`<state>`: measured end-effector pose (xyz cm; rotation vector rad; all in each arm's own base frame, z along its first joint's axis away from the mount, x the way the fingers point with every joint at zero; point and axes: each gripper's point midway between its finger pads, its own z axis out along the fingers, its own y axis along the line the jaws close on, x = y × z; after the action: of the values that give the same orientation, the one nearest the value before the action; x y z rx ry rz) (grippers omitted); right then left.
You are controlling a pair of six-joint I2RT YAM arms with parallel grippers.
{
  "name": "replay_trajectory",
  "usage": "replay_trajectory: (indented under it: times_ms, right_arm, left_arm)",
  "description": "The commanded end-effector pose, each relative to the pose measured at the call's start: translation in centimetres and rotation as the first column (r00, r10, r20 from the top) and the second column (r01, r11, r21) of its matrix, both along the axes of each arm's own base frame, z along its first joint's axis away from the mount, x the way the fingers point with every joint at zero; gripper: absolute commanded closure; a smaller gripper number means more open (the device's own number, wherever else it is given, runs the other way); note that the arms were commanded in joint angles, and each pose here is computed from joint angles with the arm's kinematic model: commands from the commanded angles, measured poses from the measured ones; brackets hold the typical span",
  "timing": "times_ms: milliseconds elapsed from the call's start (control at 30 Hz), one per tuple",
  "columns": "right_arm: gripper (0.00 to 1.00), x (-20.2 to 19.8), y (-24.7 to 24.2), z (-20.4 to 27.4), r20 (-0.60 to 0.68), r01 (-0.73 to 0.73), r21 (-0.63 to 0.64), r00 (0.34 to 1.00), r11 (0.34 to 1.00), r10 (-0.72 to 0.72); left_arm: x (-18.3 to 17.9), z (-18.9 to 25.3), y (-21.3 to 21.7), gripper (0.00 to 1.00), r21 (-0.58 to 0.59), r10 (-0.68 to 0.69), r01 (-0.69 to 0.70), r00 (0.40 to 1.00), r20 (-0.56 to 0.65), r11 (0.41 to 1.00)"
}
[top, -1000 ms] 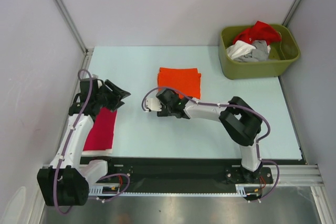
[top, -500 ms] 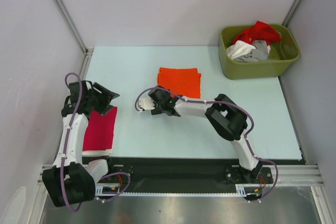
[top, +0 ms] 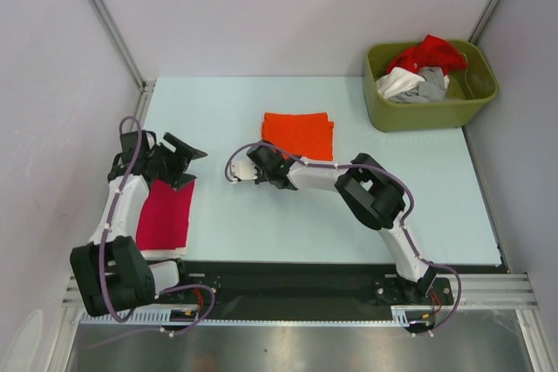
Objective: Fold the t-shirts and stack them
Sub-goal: Neatly place the folded tshirt to the corner
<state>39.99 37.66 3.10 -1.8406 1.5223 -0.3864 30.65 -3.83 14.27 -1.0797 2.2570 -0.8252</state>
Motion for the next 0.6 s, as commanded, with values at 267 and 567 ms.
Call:
replay_trajectory:
  times_ms: [267,567]
  right_arm:
    - [1.0,-0.9,-1.1,3.0,-0.058,0.051,0.08,0.997,0.995,-0.046]
    - [1.0,-3.6,-2.8,6.7,-0.099,0.024,0.167,0.995,0.986,-0.007]
  left_arm:
    - [4.1,-1.3,-3.1,0.15,-0.162,-0.07,0.088,0.991,0.117,0.983]
    - [8.2,-2.8,-9.3,0.11,-0.288,-0.139,0.171,0.982,0.13,0.942]
